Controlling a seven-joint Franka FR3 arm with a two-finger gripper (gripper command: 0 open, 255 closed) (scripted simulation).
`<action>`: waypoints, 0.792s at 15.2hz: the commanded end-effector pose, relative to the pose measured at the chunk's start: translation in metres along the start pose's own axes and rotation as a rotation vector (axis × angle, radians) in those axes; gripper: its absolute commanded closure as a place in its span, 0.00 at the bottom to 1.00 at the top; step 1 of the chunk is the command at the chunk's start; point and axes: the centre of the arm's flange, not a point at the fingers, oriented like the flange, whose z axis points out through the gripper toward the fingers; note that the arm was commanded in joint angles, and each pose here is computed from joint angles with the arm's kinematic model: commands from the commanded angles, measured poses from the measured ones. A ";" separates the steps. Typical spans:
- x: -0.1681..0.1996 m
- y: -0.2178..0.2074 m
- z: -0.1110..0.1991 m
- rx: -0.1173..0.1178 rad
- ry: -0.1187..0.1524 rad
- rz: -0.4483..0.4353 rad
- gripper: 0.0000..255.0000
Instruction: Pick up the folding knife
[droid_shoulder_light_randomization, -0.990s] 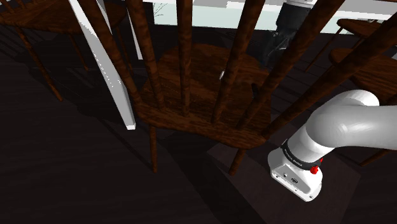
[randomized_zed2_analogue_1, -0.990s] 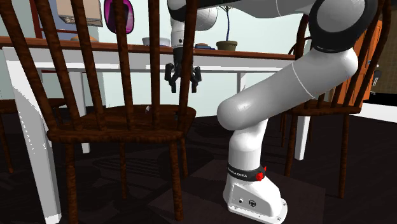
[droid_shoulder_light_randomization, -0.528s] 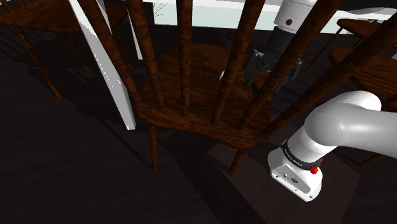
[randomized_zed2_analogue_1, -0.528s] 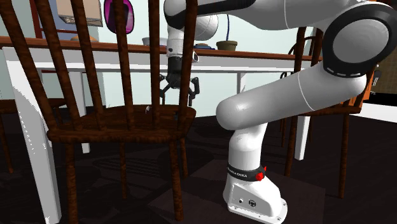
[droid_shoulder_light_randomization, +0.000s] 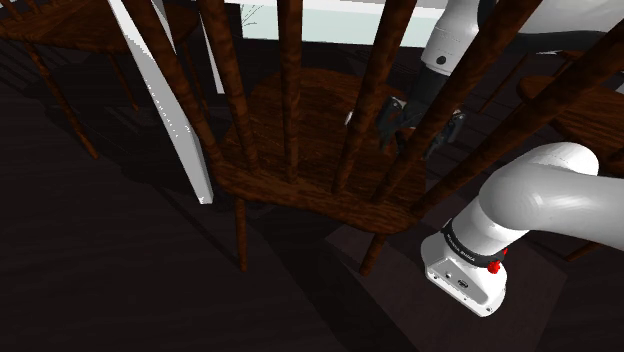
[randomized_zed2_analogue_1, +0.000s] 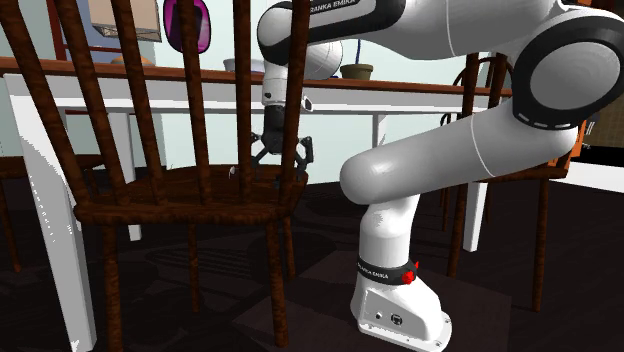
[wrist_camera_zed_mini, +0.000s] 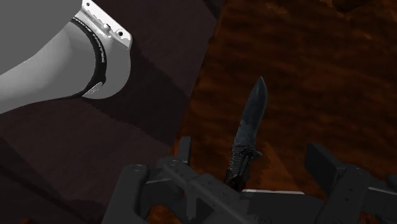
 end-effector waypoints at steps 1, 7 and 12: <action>0.000 0.000 0.001 0.000 0.000 0.000 1.00; 0.001 0.001 0.001 0.000 0.000 0.000 1.00; -0.001 -0.001 -0.009 0.000 0.000 0.000 1.00</action>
